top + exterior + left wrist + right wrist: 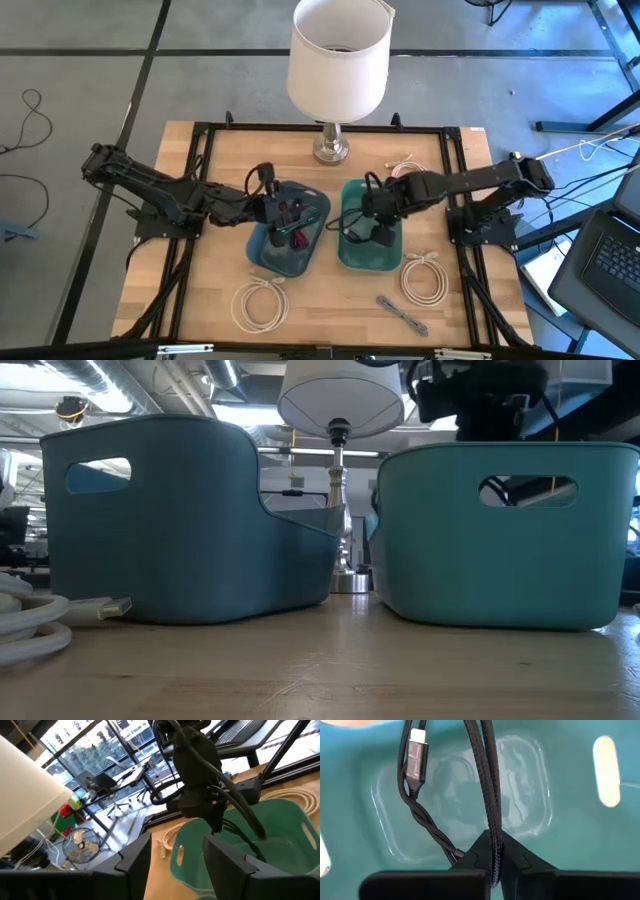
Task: Pick and place items into bin
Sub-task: Put the black charger cable into the green bin, then put the top white HDMI cable into the green bin
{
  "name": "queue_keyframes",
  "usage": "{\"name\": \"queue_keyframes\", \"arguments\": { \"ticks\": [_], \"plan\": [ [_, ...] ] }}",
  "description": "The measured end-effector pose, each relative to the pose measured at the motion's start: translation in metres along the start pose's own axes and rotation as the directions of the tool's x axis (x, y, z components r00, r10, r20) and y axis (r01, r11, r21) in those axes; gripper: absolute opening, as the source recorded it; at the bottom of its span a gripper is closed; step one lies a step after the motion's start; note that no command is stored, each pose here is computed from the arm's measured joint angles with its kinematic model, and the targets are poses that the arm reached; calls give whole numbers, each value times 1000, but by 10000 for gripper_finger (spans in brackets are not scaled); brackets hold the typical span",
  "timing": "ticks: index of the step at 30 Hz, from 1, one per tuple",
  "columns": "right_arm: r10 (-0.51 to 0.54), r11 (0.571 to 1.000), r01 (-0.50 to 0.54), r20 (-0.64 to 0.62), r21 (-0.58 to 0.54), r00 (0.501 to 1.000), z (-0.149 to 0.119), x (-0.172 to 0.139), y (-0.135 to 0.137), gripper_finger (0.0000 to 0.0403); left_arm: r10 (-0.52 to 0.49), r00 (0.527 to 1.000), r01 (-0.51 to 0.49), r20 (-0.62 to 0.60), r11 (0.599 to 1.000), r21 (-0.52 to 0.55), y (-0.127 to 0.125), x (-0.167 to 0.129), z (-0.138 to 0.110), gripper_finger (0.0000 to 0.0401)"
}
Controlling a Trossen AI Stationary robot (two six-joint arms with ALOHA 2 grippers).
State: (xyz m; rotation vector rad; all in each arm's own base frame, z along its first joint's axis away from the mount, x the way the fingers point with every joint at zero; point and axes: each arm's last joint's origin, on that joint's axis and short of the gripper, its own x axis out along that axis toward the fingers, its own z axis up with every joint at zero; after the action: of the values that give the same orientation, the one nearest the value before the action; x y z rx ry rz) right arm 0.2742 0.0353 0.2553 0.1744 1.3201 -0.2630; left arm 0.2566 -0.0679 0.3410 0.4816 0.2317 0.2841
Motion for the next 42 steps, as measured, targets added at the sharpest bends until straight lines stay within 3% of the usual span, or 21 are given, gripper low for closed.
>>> {"name": "queue_keyframes", "arguments": {
  "ticks": [6, 12, 20, 24, 33, 42],
  "plan": [
    [73, 997, -73, 15, 14, 997, 4, 13, -9, 10, 26, 1000, -26, -10, 1000, 12, -3, -3, 1, 171],
    [81, 996, -78, -74, 48, 994, -19, 54, -21, 10, 67, 997, -65, -31, 997, 49, -6, -6, 1, 171],
    [74, 995, -69, -66, 75, 995, -36, 84, -31, 10, 72, 997, -70, -25, 996, 64, -6, -7, 3, 171],
    [78, 994, -74, -43, 77, 996, -35, 85, -30, 24, 72, 997, -70, -25, 995, 64, -6, -7, 3, 171],
    [70, 994, -71, 16, 78, 997, -22, 75, -28, 128, 72, 997, -70, -25, 996, 63, -6, -7, 3, 171],
    [75, 997, -77, 58, 32, 995, -4, 42, -11, 137, 72, 997, -71, -25, 996, 57, -6, -7, 3, 171]
  ]
}}
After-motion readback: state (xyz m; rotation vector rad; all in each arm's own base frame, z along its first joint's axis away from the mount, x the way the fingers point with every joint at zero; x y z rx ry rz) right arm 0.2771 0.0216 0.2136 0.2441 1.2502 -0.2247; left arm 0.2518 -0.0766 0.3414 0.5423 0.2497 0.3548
